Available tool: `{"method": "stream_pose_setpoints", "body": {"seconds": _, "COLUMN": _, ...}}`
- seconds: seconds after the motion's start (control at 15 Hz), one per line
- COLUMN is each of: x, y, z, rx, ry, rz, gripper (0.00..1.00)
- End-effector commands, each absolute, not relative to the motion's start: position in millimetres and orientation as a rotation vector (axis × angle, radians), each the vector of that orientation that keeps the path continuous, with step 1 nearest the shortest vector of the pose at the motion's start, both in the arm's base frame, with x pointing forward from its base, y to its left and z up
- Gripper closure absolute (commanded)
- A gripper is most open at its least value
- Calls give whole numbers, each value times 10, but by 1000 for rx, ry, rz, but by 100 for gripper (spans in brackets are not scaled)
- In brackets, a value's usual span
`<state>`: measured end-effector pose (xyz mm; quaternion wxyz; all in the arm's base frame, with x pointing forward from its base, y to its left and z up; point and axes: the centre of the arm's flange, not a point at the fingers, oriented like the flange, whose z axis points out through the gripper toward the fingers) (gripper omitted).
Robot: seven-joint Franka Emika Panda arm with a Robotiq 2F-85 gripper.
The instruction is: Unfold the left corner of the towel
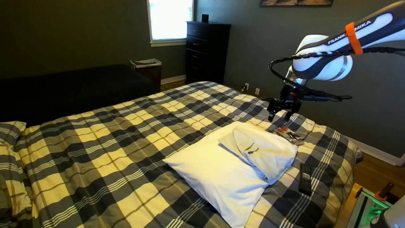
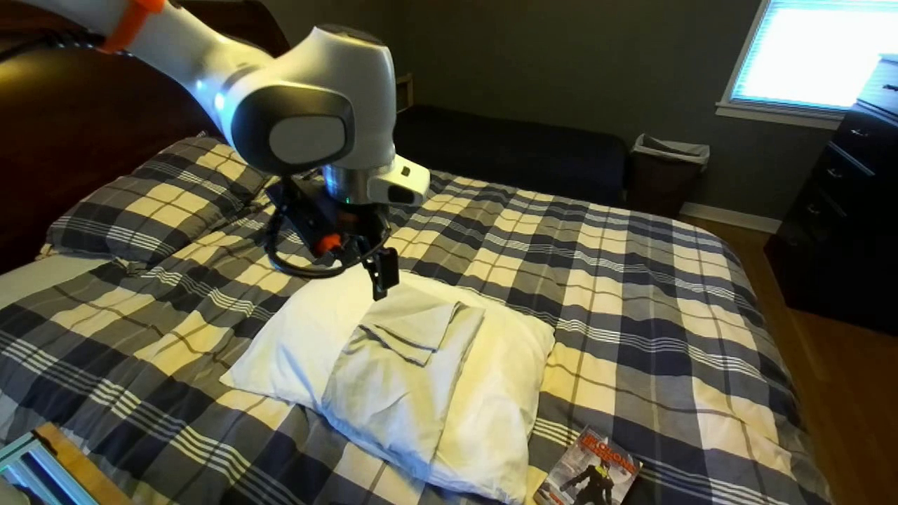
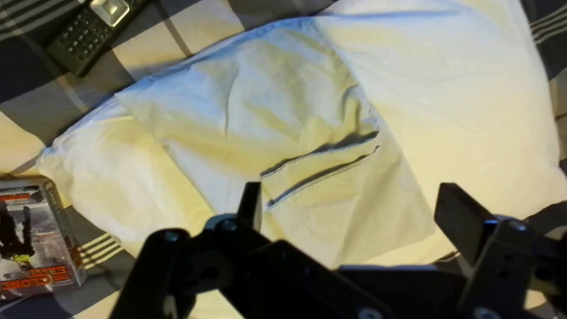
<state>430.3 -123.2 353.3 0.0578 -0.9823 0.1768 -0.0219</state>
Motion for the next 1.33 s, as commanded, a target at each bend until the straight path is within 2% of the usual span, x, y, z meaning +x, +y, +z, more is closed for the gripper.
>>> {"method": "stream_pose_setpoints", "body": {"seconds": 0.0, "x": 4480, "y": -1498, "z": 3004, "rx": -2967, "ry": 582, "rz": -87, "gripper": 0}}
{"method": "stream_pose_setpoints", "body": {"seconds": 0.07, "x": 4352, "y": -1385, "z": 3269, "rx": -2980, "ry": 575, "rz": -88, "gripper": 0}}
{"method": "stream_pose_setpoints", "body": {"seconds": 0.4, "x": 4412, "y": -1462, "z": 3031, "rx": -2985, "ry": 589, "rz": -68, "gripper": 0}}
{"method": "stream_pose_setpoints", "body": {"seconds": 1.27, "x": 5015, "y": -1940, "z": 2033, "rx": -2809, "ry": 488, "rz": -121, "gripper": 0}}
